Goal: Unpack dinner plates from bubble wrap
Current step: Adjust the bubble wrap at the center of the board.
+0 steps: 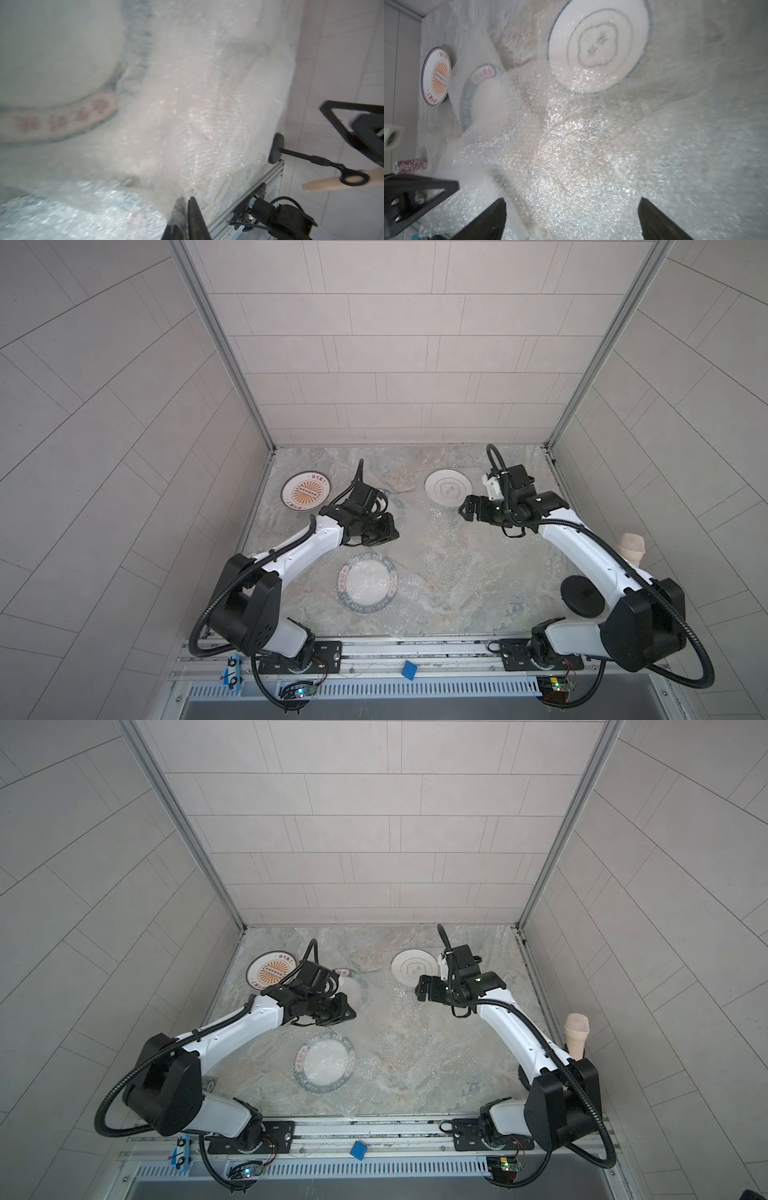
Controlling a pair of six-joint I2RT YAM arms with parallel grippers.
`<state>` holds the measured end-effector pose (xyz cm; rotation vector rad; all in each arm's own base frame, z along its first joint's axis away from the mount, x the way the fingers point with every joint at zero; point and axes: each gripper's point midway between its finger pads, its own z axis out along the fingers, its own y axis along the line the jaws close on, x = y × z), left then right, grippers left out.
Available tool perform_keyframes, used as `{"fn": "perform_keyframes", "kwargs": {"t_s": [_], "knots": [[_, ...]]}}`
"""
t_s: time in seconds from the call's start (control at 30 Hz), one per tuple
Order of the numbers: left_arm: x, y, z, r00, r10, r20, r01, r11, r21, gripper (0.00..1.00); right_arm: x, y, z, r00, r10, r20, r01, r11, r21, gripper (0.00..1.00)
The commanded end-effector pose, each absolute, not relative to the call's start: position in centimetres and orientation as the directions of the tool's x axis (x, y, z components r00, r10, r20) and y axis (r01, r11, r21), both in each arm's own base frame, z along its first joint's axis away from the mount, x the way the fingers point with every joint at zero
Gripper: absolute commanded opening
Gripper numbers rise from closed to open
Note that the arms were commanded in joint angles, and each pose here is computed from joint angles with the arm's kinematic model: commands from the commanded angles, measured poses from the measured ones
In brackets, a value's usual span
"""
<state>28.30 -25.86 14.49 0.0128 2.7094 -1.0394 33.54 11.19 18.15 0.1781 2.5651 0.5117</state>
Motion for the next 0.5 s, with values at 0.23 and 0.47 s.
{"fn": "perform_keyframes", "kwargs": {"t_s": [0.23,0.47], "knots": [[26.5,-40.8,23.2,-0.861,0.26,-0.438,0.506,0.522,-0.686,0.11,33.4,1.4,21.9,-0.717,0.533,-0.45,0.35,0.833,0.429,1.0],[24.5,-52.1,19.6,-0.823,0.412,-0.391,0.551,0.409,-0.727,0.11,32.3,-1.8,27.9,-0.55,0.535,-0.641,0.38,0.844,0.378,1.0]]}}
